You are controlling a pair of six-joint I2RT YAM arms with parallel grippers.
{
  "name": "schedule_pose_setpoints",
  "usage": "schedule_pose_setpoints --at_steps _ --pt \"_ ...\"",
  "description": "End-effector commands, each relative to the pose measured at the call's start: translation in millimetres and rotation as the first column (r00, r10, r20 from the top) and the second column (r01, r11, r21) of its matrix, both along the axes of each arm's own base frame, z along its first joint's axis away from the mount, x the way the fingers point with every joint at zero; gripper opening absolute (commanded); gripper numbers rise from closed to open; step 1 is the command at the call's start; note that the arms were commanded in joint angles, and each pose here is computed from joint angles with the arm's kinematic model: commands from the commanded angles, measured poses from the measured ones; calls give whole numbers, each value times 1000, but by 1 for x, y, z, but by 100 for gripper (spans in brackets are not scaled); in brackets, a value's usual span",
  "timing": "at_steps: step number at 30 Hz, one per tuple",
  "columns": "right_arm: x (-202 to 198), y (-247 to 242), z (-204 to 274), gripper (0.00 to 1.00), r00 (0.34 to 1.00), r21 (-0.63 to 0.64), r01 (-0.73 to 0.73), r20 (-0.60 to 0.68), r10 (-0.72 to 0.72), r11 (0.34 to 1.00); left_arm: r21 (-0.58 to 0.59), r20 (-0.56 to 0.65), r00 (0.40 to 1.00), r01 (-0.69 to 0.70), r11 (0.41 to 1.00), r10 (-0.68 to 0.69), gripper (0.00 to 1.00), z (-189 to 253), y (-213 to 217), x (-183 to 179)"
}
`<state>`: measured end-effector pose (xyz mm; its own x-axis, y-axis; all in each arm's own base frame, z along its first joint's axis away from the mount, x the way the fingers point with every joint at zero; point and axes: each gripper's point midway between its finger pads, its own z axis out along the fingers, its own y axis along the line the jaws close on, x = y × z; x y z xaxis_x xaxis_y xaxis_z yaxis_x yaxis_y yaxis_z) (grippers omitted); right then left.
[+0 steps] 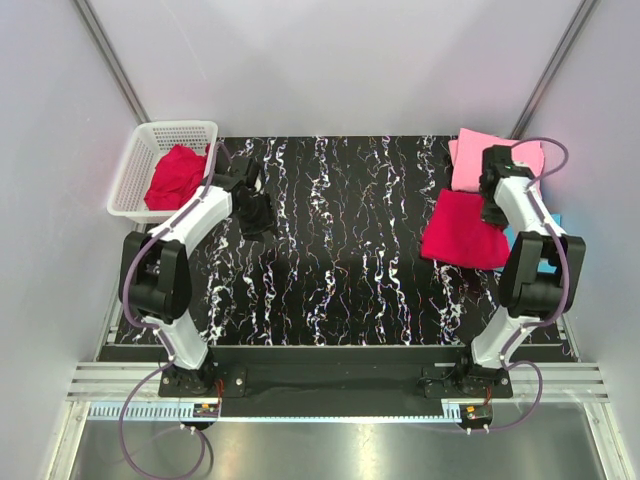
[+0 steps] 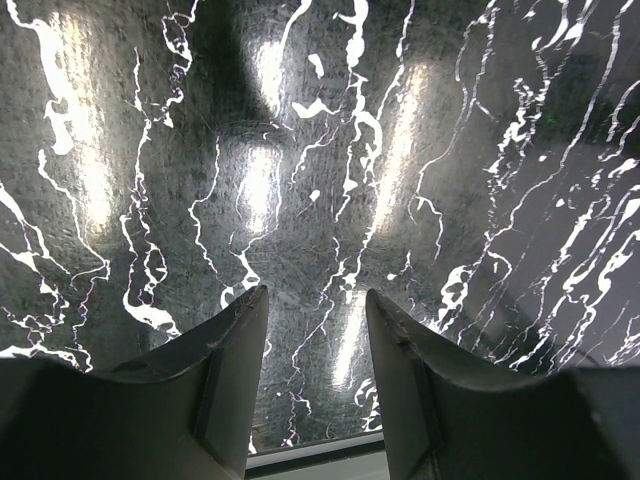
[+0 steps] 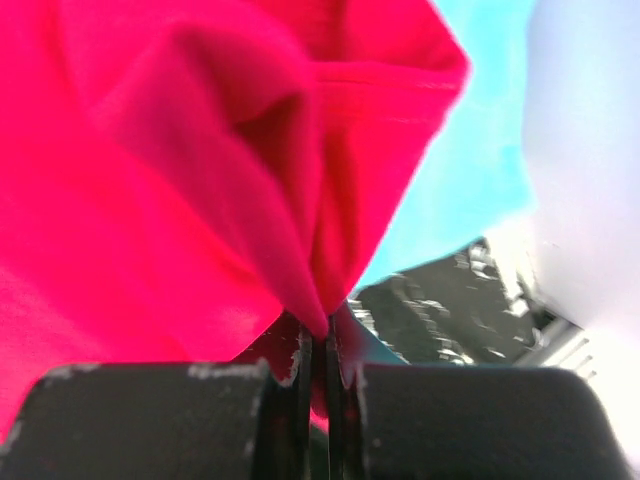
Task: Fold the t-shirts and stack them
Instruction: Fold the tshirt
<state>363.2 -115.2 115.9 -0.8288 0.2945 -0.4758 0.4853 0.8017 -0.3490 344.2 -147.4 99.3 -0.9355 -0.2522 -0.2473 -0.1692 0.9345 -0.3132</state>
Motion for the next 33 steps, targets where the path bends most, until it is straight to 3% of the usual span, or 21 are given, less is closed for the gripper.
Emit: schedule_pose_setpoints --at_steps 1,24,33 --pt "-11 -39 50 0 991 -121 82 115 -68 989 -35 43 999 25 999 -23 49 11 -8 15" --pt "-39 -122 55 0 926 -291 377 130 -354 880 -47 23 999 49 998 -48 48 2 -16 31" --pt "-20 -143 63 0 914 -288 405 161 -373 868 -48 17 999 51 998 -50 49 1 -18 37"
